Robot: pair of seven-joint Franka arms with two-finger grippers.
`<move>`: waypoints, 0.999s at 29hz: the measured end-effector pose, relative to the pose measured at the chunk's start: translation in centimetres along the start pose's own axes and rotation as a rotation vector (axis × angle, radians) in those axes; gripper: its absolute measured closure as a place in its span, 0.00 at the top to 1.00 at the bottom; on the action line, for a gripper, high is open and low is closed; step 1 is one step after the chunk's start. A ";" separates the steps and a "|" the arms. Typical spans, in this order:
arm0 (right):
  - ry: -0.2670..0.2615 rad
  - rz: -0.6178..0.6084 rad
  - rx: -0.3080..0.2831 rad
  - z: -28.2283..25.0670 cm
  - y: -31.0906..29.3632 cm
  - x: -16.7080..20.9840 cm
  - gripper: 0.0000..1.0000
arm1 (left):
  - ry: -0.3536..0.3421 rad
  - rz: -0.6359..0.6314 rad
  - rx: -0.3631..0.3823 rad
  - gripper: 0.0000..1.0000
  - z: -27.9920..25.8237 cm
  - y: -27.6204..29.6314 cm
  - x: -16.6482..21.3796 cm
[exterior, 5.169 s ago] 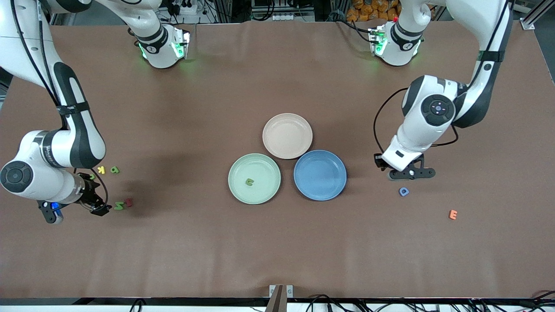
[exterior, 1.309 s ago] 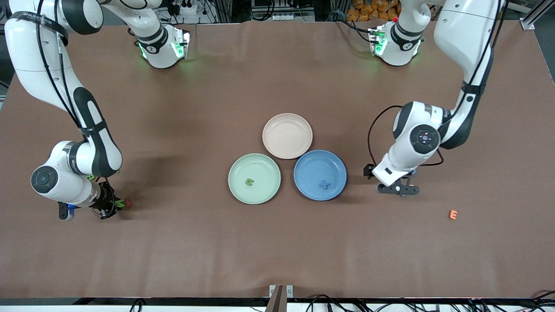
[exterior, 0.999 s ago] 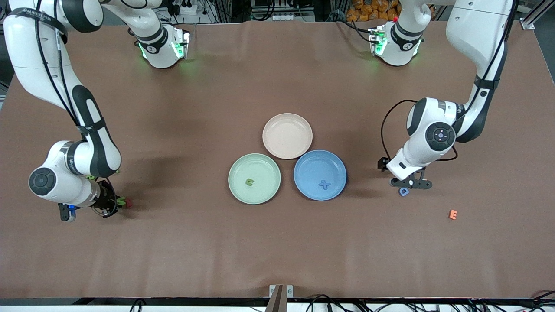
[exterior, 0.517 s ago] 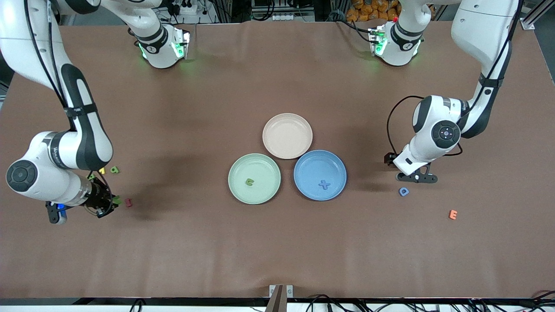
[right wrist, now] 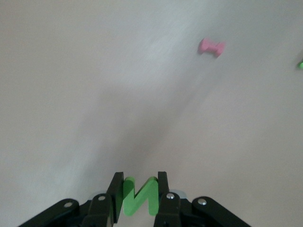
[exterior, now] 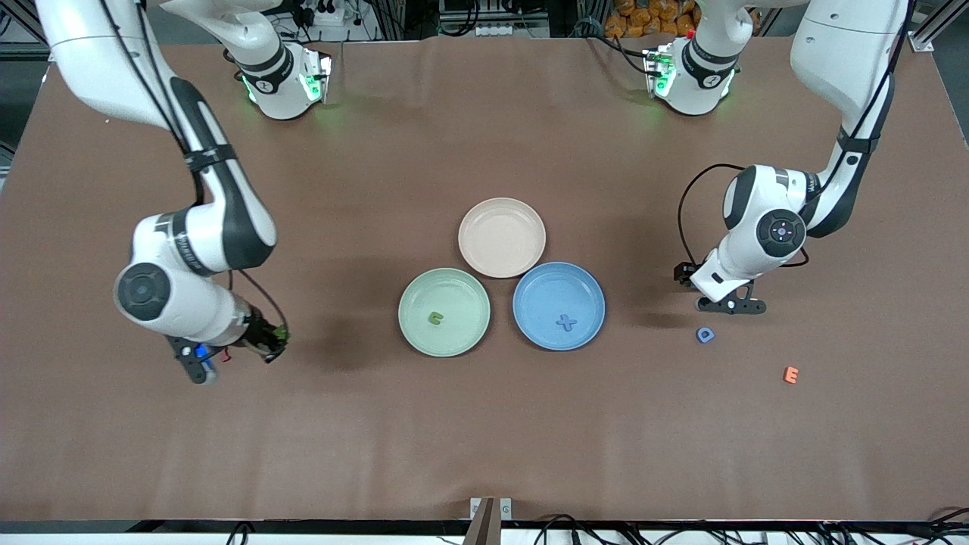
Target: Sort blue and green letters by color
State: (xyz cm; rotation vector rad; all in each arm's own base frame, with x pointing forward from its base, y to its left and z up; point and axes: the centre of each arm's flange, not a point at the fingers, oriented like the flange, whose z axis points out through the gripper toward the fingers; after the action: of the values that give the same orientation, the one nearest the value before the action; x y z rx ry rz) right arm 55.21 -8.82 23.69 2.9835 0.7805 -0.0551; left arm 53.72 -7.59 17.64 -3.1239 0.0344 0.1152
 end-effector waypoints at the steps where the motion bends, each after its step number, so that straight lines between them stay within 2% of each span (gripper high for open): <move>1: 0.002 -0.002 -0.001 0.3 0.3 -0.2 0.74 | 0.000 0.000 0.000 0.32 0.0 0.0 0.0; 14: 0.002 0.005 0.008 3.9 2.1 -1.8 0.69 | 0.020 -0.001 -0.002 0.32 -0.6 0.1 0.7; 23: 0.002 0.007 0.011 4.2 2.2 -1.6 0.65 | 0.034 0.006 -0.003 0.32 -1.4 0.5 1.0; 29: 0.005 0.009 0.009 4.4 2.6 -1.3 0.64 | 0.035 0.006 0.002 0.32 -3.7 1.8 1.7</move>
State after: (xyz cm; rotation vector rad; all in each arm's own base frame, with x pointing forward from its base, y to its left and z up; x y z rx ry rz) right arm 55.24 -12.01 19.53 2.9971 0.7687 -0.0506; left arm 55.65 -9.53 21.19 -3.1240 0.0440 0.0606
